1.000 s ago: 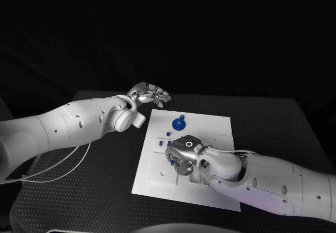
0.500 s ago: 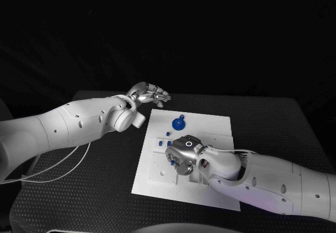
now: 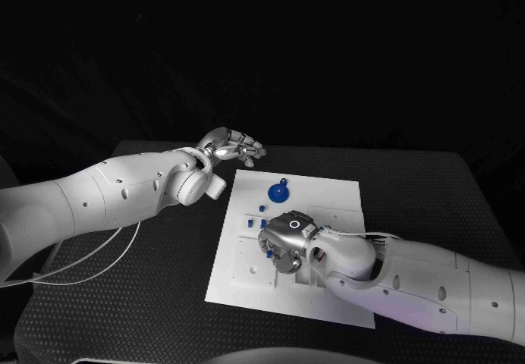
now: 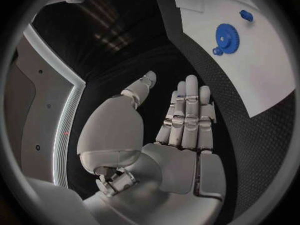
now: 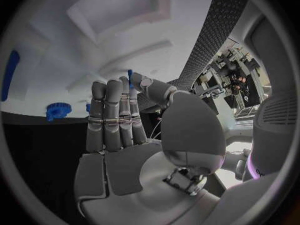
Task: Assemble the parts on the task board
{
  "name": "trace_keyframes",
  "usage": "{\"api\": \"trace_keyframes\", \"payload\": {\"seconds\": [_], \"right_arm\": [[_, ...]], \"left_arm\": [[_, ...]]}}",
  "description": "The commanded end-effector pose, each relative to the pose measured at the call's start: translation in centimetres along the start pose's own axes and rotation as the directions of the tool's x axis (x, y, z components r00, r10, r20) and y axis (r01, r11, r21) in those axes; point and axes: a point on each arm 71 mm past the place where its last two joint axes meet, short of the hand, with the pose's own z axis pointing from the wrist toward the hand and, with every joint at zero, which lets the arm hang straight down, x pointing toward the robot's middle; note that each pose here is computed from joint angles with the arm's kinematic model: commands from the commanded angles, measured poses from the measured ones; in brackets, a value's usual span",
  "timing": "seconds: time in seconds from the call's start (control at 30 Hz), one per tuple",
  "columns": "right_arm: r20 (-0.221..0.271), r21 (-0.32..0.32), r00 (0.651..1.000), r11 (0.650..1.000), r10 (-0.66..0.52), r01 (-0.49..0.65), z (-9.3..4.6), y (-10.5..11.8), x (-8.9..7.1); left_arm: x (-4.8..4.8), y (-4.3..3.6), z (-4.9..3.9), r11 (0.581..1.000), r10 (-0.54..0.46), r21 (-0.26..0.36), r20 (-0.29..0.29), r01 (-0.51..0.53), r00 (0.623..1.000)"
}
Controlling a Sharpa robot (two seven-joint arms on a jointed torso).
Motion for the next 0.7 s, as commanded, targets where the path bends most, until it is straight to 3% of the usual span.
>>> {"api": "trace_keyframes", "payload": {"seconds": [0.03, 0.7], "right_arm": [[-0.015, -0.01, 1.0, 1.0, -0.004, 0.003, 0.07, 0.12, 0.14], [-0.063, -0.011, 0.998, 1.0, -0.009, 0.009, 0.38, 0.09, 1.11]], "left_arm": [[0.19, -0.2, 0.05, 1.0, -0.009, 0.009, -0.012, 0.009, 1.0], [0.45, -0.31, 0.02, 1.0, -0.012, 0.012, -0.019, 0.012, 1.0]]}}
